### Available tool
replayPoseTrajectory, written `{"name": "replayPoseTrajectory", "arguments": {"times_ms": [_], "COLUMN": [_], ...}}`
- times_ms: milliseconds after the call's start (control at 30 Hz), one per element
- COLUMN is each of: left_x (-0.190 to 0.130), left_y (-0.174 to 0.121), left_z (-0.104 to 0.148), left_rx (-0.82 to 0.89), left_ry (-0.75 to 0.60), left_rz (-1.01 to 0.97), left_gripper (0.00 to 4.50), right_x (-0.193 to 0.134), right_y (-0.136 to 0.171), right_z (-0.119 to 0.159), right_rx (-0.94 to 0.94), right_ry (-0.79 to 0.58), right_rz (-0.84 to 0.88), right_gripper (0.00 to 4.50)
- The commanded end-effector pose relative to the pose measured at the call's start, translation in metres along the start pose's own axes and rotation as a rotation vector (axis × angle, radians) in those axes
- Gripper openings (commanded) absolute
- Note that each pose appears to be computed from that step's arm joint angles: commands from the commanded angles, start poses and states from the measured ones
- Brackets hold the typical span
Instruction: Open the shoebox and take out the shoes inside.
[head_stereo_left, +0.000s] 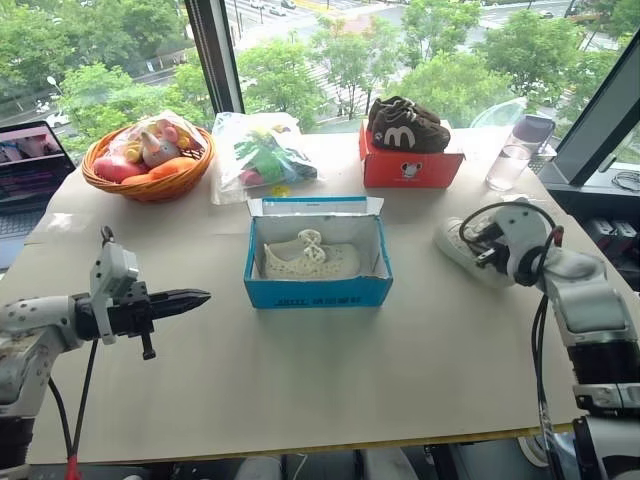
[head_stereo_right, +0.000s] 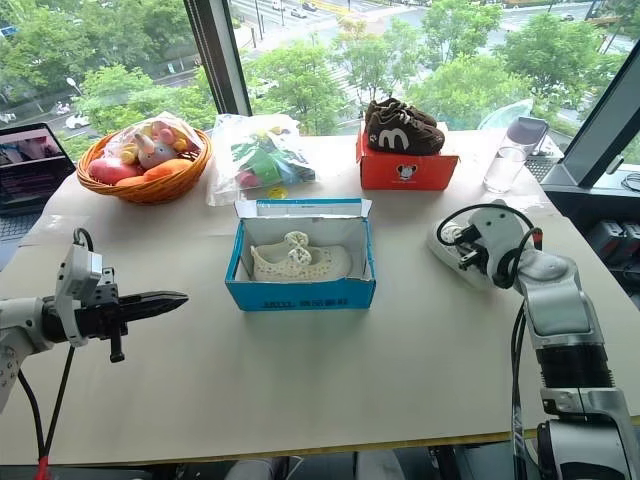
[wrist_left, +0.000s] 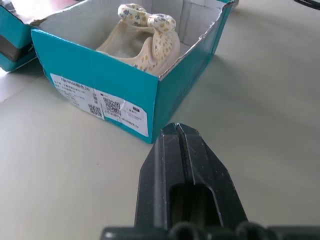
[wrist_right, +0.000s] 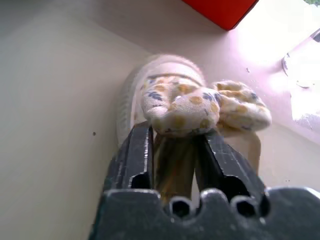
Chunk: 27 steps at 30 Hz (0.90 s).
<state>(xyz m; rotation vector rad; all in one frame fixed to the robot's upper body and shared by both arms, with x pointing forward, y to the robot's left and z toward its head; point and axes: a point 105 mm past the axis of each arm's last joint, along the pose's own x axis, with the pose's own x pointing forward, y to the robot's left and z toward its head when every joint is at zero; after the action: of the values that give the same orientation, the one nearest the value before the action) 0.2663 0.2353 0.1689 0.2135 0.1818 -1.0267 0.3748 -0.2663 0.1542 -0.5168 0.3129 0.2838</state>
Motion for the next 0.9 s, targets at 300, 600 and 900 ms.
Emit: {"name": "replayPoseTrajectory", "arguments": {"times_ms": [300,600,900], "left_x": [0.0,0.002,-0.002], "left_y": [0.002,0.003,0.001], "left_z": [0.008,0.009,0.008], "left_rx": [0.031,0.033,0.029], "left_ry": [-0.006,-0.012,-0.016], "left_rz": [-0.001,0.012,0.036], "left_gripper": [0.0,0.0,0.0], "right_x": [-0.05,-0.074,0.004], "right_y": [0.006,0.093,0.14], "right_z": [0.036,0.206,0.172], "right_rx": [-0.156,-0.153,-0.14], "right_ry": [0.022,-0.631,-0.372], "right_rz": [0.159,0.572,0.733], "right_gripper": [4.43,4.43,4.43]}}
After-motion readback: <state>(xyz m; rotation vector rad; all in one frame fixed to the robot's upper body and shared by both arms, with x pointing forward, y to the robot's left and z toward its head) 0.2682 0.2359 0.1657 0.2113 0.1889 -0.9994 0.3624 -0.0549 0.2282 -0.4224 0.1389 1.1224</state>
